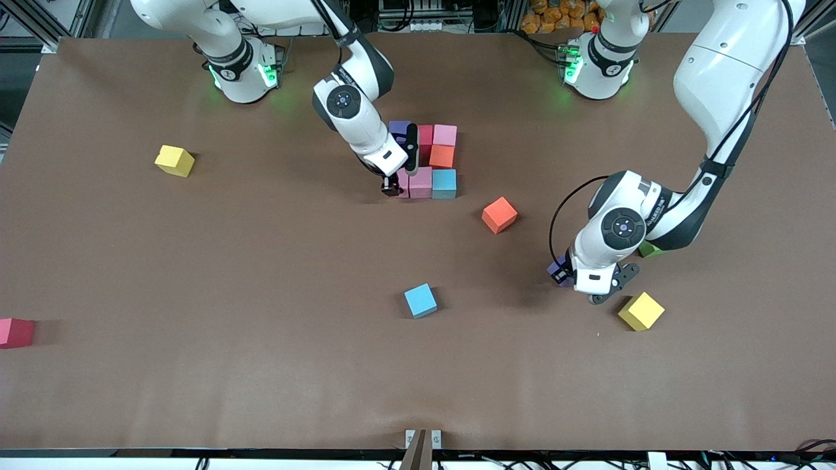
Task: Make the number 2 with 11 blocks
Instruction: 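Hold the pink cube against lavender while the left gripper holds purple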
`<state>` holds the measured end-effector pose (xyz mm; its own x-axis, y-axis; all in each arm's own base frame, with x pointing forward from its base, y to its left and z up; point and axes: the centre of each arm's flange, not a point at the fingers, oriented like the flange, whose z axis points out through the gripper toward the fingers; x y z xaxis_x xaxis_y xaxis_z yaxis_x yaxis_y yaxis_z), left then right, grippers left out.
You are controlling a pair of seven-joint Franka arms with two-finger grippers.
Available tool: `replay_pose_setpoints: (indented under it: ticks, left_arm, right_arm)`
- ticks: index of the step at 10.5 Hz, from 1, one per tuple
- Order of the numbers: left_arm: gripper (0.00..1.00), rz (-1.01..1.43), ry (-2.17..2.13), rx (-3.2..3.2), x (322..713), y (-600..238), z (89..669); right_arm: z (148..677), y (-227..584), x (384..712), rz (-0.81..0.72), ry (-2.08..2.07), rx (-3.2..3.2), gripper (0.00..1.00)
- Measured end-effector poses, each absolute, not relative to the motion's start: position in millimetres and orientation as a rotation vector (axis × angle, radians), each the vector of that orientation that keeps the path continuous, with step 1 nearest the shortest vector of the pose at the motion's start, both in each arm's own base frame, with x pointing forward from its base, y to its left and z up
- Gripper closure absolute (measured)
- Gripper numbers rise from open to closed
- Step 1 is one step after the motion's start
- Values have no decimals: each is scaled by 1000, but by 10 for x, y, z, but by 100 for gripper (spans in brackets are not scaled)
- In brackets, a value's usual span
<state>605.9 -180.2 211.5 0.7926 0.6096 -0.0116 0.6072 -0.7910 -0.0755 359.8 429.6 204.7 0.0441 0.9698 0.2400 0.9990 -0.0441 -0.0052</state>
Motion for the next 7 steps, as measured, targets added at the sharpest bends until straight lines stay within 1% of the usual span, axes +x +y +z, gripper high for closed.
replay_pose_setpoints:
  ticks: [4, 6, 7]
  left_arm:
    - [41, 40, -999, -2914, 6093, -1790, 2151]
    - [45, 17, -1023, -2913, 6128, -1796, 2234]
    - [45, -3, -1042, -2911, 6145, -1804, 2310]
  right_arm:
    - [2052, 4304, 3606, -258, -2045, -2139, 41]
    - [2072, 4321, 3621, -267, -2044, -2138, 36]
    - [2087, 4334, 3633, -273, -2043, -2137, 35]
